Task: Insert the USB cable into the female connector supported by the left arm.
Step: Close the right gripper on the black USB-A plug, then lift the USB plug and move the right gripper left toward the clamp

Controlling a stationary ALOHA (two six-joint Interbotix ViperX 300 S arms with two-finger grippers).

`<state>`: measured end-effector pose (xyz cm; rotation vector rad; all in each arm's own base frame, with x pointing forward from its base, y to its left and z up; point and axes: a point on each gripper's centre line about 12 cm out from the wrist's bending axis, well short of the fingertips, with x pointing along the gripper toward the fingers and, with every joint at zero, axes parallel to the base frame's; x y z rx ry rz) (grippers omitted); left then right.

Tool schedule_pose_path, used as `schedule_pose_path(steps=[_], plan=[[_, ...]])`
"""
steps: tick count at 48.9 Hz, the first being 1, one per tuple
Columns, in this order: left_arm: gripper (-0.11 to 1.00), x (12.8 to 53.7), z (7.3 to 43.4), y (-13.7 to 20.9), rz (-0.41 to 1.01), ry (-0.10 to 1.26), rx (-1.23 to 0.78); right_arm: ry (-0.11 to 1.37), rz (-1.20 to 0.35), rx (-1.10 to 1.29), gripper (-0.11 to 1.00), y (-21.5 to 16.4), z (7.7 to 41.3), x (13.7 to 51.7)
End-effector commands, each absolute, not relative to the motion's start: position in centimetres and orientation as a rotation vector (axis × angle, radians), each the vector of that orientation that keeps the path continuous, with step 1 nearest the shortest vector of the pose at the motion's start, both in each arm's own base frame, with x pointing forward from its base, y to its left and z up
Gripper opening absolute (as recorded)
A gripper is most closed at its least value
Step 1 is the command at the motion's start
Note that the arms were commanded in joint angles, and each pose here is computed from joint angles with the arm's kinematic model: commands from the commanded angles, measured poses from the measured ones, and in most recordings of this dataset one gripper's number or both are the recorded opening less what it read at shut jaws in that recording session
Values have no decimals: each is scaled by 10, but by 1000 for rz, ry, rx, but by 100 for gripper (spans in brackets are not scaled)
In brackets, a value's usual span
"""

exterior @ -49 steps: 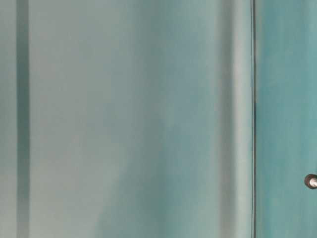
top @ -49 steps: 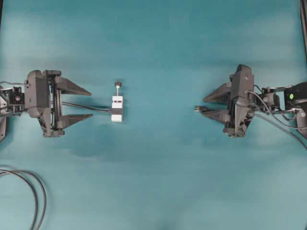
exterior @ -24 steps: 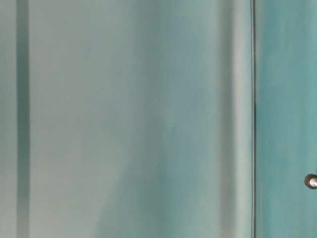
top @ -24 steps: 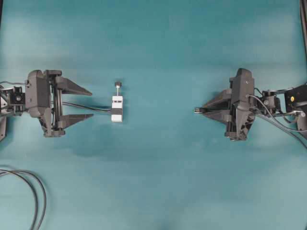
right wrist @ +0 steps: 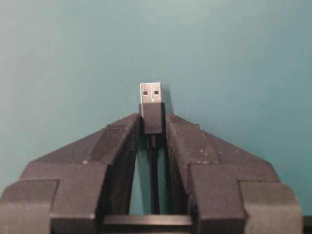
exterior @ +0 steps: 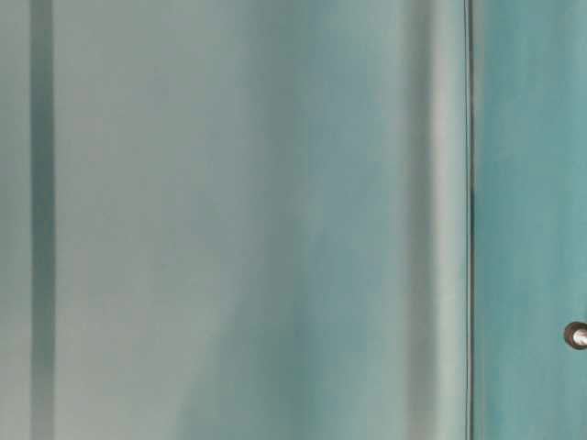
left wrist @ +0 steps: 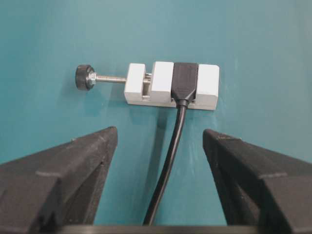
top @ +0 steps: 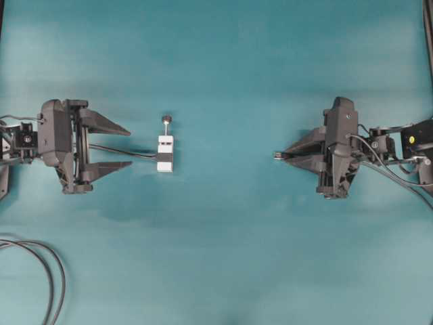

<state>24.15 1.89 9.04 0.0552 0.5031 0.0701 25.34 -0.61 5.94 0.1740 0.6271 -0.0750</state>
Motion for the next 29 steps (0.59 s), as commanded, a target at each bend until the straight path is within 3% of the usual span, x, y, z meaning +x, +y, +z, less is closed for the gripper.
schedule_pose_path(steps=[1,17,29], plan=[[84,246,95,20,77,480,52,616,-56,162,21,-2,62,257],[84,246,94,20,76,482,54,583,-48,147,21,-2,74,265],[84,248,88,20,74,476,58,641,-48,121,21,-3,95,274]])
